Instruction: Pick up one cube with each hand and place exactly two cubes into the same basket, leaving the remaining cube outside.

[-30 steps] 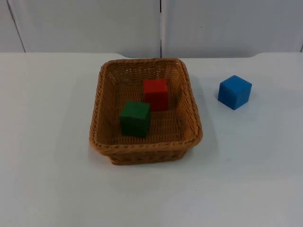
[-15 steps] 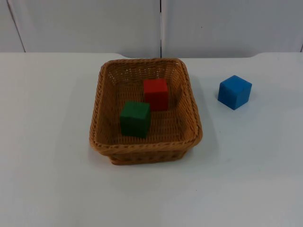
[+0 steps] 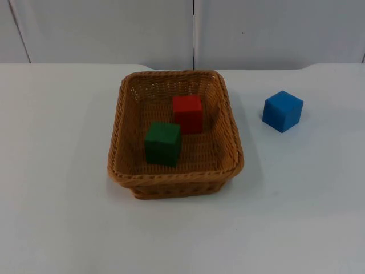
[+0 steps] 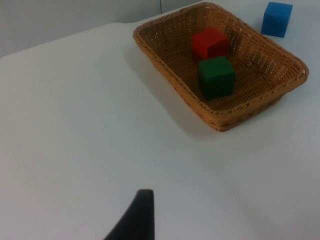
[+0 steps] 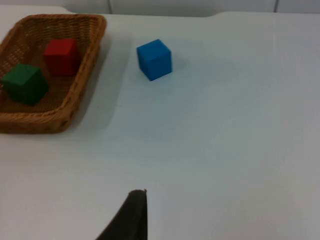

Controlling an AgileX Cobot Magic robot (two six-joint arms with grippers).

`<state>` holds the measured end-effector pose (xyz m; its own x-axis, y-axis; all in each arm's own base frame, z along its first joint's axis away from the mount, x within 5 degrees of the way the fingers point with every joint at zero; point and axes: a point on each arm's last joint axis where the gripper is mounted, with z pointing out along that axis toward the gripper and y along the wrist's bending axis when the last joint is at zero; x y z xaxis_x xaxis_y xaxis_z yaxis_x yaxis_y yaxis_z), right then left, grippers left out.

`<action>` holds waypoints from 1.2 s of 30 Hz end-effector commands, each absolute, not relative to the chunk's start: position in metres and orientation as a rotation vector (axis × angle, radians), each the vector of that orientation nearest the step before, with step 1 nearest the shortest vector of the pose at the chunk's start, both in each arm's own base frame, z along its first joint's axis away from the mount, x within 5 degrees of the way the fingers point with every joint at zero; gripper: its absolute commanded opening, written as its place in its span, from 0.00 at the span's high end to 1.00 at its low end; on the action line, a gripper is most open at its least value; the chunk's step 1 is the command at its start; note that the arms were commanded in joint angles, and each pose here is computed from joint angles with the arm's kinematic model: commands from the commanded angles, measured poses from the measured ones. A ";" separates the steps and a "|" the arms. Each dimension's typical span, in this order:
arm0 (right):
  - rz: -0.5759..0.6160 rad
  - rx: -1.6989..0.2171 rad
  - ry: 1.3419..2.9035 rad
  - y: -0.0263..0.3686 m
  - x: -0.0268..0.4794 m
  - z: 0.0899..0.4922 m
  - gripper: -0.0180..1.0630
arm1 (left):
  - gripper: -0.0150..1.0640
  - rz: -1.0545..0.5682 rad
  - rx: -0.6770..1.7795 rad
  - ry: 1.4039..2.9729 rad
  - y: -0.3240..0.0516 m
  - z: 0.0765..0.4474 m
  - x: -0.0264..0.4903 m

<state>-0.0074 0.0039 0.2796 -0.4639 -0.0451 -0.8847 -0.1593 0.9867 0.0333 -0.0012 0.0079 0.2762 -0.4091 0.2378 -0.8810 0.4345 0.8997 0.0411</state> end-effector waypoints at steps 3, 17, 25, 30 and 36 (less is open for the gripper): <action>0.118 -0.113 2.043 0.004 -0.008 0.280 0.01 | 0.01 -0.231 0.486 2.012 0.008 0.275 -0.001; 0.123 -0.113 2.043 0.005 -0.008 0.280 0.01 | 0.01 -0.211 0.461 2.016 0.008 0.275 -0.001; 0.123 -0.113 2.043 0.005 -0.008 0.280 0.01 | 0.01 -0.116 0.307 2.040 0.008 0.275 -0.002; 0.123 -0.113 2.043 0.005 -0.008 0.280 0.01 | 0.01 -0.049 0.196 2.052 0.008 0.275 -0.003; 0.123 -0.113 2.043 0.005 -0.008 0.280 0.01 | 0.01 0.031 0.063 2.061 0.008 0.275 -0.004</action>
